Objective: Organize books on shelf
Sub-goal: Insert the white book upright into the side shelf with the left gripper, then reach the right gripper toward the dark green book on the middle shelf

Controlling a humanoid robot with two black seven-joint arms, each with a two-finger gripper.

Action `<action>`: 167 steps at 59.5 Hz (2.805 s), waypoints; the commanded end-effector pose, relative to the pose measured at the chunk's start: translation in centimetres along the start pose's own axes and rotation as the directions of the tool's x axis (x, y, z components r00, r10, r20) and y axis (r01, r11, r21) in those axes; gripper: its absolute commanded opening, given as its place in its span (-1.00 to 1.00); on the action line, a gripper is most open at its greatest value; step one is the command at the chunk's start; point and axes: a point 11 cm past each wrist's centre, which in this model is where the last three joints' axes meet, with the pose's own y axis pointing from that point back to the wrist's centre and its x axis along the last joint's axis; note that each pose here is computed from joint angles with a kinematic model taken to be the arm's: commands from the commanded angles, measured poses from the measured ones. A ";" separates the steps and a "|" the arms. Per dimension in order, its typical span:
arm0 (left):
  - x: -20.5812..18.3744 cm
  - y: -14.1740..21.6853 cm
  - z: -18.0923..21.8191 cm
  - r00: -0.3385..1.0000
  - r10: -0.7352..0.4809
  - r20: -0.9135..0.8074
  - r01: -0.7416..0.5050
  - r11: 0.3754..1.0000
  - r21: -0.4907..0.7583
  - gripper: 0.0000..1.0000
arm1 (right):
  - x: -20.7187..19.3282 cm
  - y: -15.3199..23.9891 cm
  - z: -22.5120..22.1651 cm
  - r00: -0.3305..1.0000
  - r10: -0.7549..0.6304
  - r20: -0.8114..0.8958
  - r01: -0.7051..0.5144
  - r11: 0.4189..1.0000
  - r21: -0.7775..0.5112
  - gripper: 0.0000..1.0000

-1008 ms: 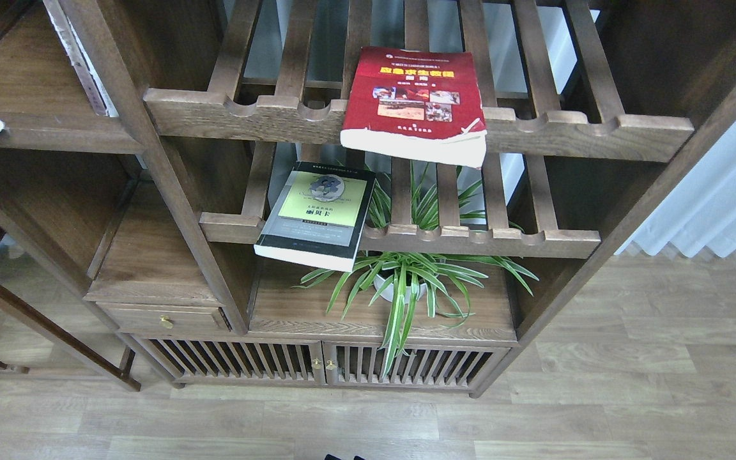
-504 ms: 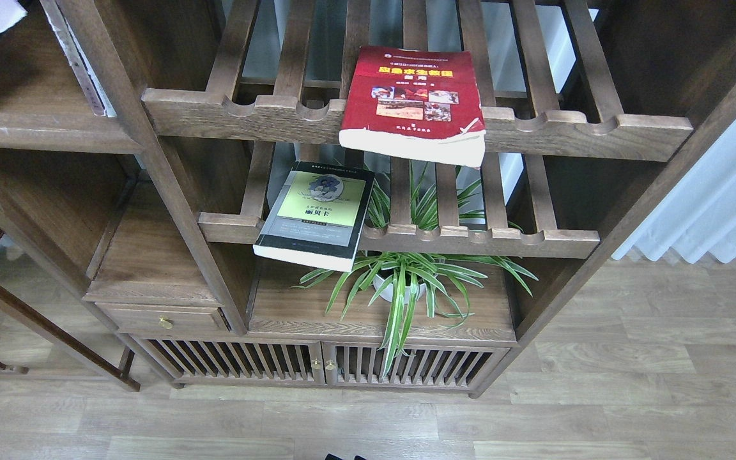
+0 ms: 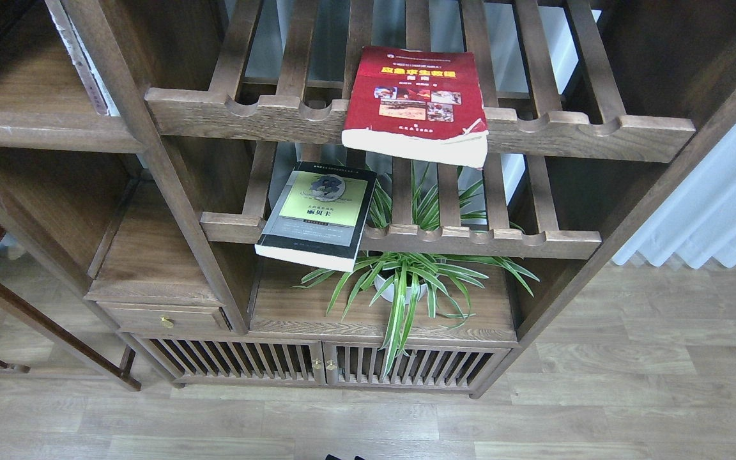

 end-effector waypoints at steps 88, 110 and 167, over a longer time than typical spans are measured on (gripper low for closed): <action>-0.3 18.1 -11.1 0.904 0.187 -0.385 -0.136 0.978 0.157 0.91 | -0.6 0.3 -3.2 1.000 -0.018 0.002 0.018 0.990 0.139 0.98; -3.3 23.3 -18.2 0.798 0.312 -0.515 -0.189 0.942 0.278 0.99 | 1.1 1.1 -5.4 0.998 0.057 -0.014 -0.053 0.983 0.178 0.98; -7.9 37.1 -31.2 0.460 0.687 -0.562 -0.288 0.715 0.637 1.00 | -10.1 -3.1 -15.9 0.956 -0.091 -0.278 0.178 0.934 0.309 0.98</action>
